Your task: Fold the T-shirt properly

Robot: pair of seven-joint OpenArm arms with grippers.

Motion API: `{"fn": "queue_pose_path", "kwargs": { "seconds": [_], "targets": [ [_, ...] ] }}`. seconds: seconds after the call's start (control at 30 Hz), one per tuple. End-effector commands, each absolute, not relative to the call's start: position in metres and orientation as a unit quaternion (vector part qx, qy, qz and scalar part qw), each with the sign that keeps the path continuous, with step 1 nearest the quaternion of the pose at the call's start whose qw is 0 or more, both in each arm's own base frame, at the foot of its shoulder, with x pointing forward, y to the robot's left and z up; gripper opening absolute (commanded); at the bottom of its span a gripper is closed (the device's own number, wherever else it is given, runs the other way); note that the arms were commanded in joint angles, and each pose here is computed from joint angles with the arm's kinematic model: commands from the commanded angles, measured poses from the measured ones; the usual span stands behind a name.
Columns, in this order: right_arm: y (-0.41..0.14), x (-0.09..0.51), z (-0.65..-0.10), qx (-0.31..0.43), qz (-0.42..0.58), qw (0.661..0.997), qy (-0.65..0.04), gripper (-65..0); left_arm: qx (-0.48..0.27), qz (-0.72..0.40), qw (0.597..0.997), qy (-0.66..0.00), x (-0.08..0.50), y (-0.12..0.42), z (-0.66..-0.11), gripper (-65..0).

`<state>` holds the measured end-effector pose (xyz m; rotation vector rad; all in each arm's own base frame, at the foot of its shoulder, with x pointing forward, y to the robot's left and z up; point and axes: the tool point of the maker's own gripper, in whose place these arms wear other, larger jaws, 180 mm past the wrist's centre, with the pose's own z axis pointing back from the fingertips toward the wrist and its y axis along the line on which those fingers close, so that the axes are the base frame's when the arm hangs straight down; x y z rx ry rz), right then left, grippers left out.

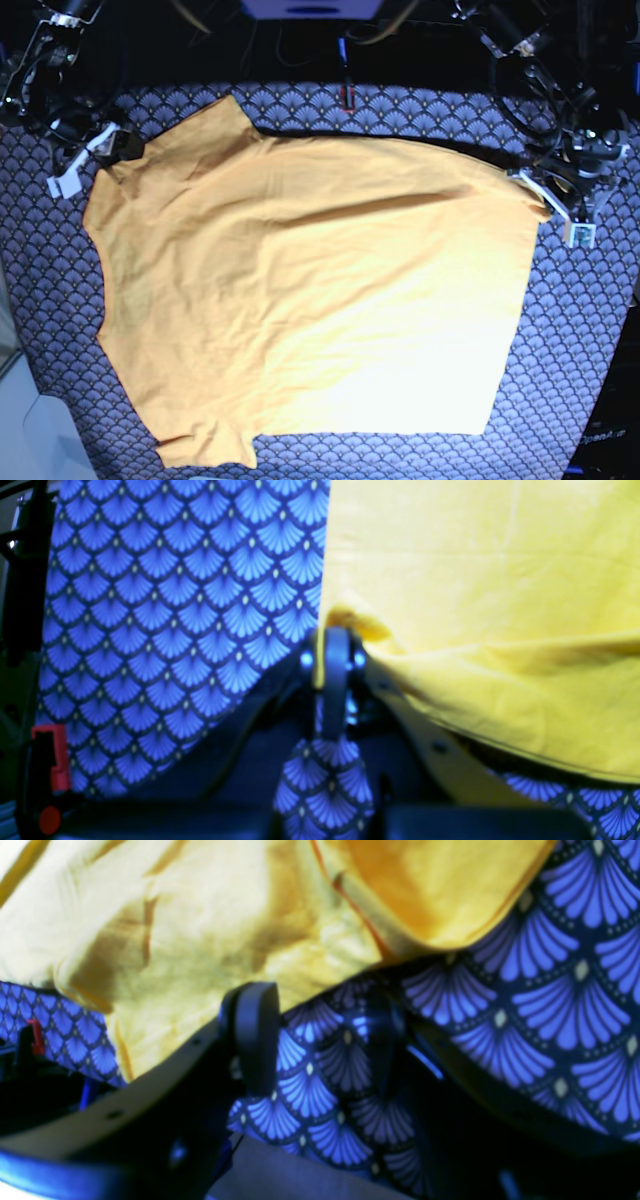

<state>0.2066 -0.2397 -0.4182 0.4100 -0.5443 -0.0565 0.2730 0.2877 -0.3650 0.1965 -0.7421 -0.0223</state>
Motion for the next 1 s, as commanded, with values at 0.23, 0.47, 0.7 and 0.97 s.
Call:
{"fn": "queue_pose_path", "kwargs": {
  "seconds": [0.23, 0.47, 0.7, 0.97],
  "targets": [
    [-0.236, 0.227, -0.405, 0.207, -0.021, 0.932, -0.295, -35.6, 0.102, -0.013, 0.917, -0.386, 0.282, 0.291, -0.351, -65.0],
    [-0.235, 0.229, -0.404, 0.208, -0.021, 0.931, -0.299, -51.6, 0.102, -0.013, 0.916, -0.387, 0.283, 0.29, -0.35, -65.0],
    [-0.238, 0.238, -0.396, 0.203, -0.017, 0.928, -0.313, -65.0, 0.103, -0.015, 0.915, -0.39, 0.285, 0.29, -0.348, -65.0],
    [-0.237, 0.251, -0.364, 0.174, 0.021, 0.92, -0.351, -65.0, 0.102, -0.015, 0.912, -0.396, 0.29, 0.289, -0.344, -65.0]
  ]
}}
